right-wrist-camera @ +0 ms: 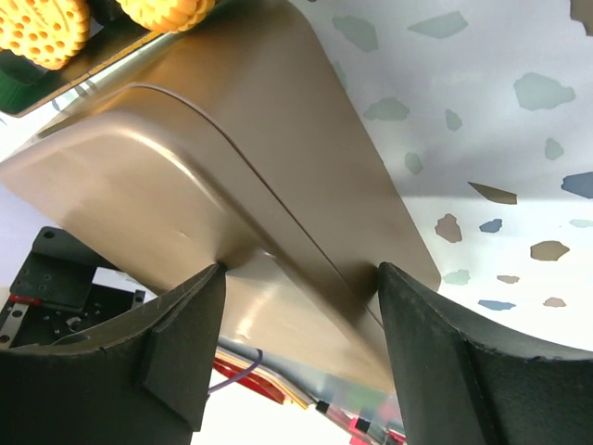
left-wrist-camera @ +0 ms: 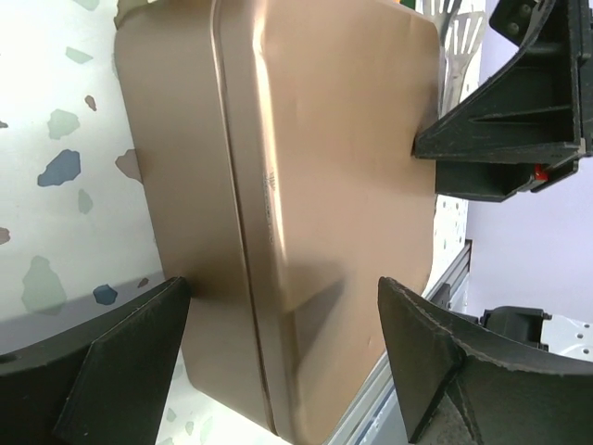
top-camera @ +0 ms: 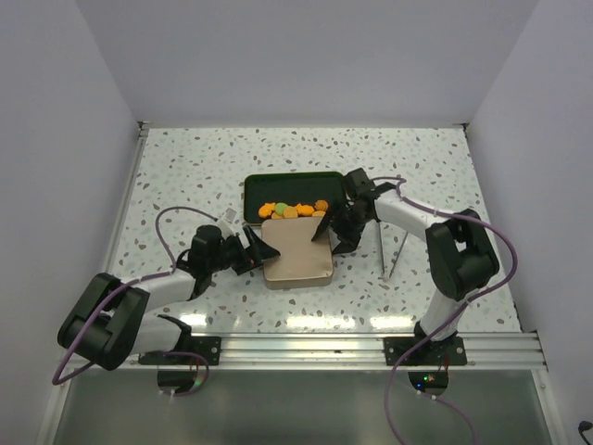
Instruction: Pack the cookies
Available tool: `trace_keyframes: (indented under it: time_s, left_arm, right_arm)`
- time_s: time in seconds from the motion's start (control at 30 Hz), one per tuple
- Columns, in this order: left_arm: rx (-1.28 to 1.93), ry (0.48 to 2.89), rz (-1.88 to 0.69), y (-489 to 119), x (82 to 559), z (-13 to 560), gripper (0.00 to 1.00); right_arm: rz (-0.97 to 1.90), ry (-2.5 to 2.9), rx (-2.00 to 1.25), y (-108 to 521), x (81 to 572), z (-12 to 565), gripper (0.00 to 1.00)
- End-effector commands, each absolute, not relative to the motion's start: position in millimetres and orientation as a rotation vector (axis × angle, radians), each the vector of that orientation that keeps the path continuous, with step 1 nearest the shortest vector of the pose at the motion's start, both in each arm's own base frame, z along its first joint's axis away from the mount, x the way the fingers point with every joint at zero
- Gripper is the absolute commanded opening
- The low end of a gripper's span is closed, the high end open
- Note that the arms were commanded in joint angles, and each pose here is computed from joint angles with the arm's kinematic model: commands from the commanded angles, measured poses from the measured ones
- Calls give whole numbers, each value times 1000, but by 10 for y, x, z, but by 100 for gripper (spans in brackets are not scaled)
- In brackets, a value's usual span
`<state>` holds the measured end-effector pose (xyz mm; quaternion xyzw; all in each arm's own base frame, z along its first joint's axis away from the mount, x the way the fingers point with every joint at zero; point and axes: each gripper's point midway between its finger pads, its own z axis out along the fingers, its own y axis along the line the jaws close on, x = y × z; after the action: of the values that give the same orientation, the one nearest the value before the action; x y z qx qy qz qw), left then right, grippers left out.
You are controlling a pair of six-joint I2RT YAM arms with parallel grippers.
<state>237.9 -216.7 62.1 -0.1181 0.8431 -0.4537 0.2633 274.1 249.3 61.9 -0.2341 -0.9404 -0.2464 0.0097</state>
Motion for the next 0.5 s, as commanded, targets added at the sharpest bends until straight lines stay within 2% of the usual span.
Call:
trace_keyframes:
  time_s: [0.0, 0.07, 0.17, 0.2, 0.3, 0.37, 0.47]
  left_arm:
    - [-176, 2159, -1414, -2484, 2397, 1099, 86]
    - [-188, 2177, -1400, -2464, 2379, 1044, 81]
    - [-203, 2196, -1381, -2434, 2360, 977, 65]
    - [-203, 2201, -1373, -2428, 2359, 963, 53]
    - [-210, 2235, -1334, -2396, 2351, 881, 30]
    - [-216, 2253, -1319, -2379, 2334, 839, 26]
    - [-217, 2269, -1304, -2362, 2318, 793, 25]
  right_arm:
    - [-743, -2849, -672, 2725, 2481, 629, 69]
    - [-728, -2839, -668, 2706, 2438, 577, 69]
    - [-689, -2850, -643, 2654, 2395, 535, 69]
    - [-668, -2854, -636, 2625, 2371, 530, 69]
    - [-601, -2901, -600, 2522, 2373, 522, 70]
    - [-574, -2931, -578, 2465, 2397, 532, 73]
    - [-542, -2948, -569, 2401, 2407, 544, 75]
